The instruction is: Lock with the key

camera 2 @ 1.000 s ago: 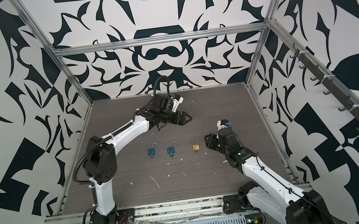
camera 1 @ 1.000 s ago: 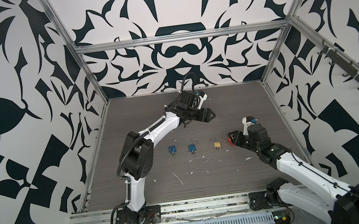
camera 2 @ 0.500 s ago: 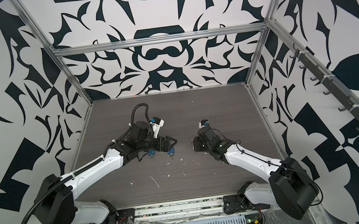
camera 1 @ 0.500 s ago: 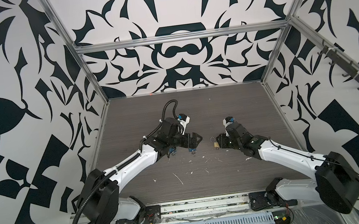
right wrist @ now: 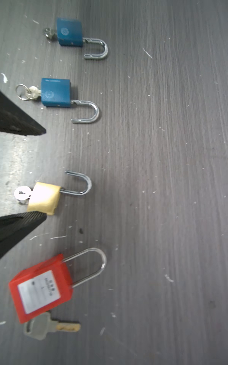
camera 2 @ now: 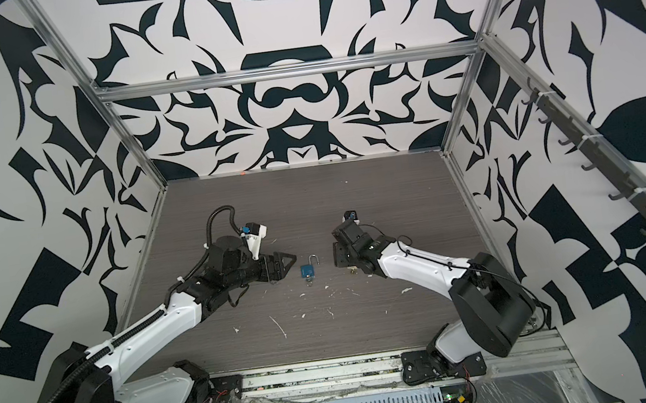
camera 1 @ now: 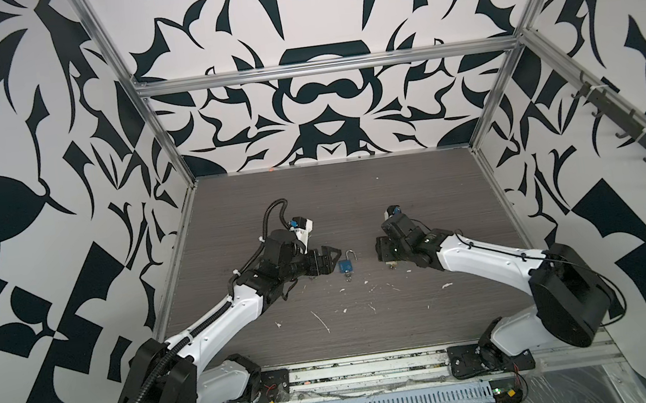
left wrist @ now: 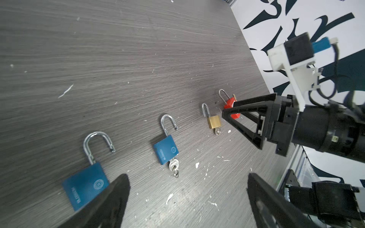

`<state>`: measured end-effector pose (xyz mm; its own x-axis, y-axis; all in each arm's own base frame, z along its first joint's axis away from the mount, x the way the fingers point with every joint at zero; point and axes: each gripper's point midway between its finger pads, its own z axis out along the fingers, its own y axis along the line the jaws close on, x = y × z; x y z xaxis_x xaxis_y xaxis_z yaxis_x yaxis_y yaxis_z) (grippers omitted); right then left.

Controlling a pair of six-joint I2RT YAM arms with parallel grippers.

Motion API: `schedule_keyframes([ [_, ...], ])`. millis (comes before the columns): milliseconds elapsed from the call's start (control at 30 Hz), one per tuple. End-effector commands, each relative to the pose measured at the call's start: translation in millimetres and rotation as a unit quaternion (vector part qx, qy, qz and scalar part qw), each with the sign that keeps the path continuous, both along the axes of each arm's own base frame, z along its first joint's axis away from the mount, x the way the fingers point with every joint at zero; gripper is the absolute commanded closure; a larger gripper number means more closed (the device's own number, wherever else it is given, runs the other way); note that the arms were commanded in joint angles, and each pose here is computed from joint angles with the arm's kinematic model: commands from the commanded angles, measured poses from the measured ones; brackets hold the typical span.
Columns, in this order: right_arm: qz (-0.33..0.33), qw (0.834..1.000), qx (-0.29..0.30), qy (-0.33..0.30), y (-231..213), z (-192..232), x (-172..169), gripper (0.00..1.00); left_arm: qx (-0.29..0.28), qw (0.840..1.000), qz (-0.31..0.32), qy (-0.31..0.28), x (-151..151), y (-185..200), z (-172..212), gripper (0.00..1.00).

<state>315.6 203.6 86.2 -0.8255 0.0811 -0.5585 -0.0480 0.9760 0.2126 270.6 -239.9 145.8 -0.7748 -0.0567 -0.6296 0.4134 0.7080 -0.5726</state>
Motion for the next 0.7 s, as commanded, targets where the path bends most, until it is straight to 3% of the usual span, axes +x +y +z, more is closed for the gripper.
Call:
schedule_keyframes([
  [0, -0.027, 0.999, -0.028, 0.009, -7.1, -2.3, 4.0, 0.42, -0.045, 0.999, -0.004, -0.006, 0.5, -0.4, 17.0, 0.05],
  [200, -0.067, 0.994, -0.084, 0.021, -30.1, -15.6, 0.8, 0.4, -0.055, 0.998, 0.001, -0.014, -1.4, 4.8, 17.2, 0.05],
  [667, -0.075, 0.992, -0.084, 0.053, -24.9, -44.0, -8.6, 0.4, -0.064, 0.998, -0.015, 0.0, 1.9, -4.7, 9.8, 0.06],
])
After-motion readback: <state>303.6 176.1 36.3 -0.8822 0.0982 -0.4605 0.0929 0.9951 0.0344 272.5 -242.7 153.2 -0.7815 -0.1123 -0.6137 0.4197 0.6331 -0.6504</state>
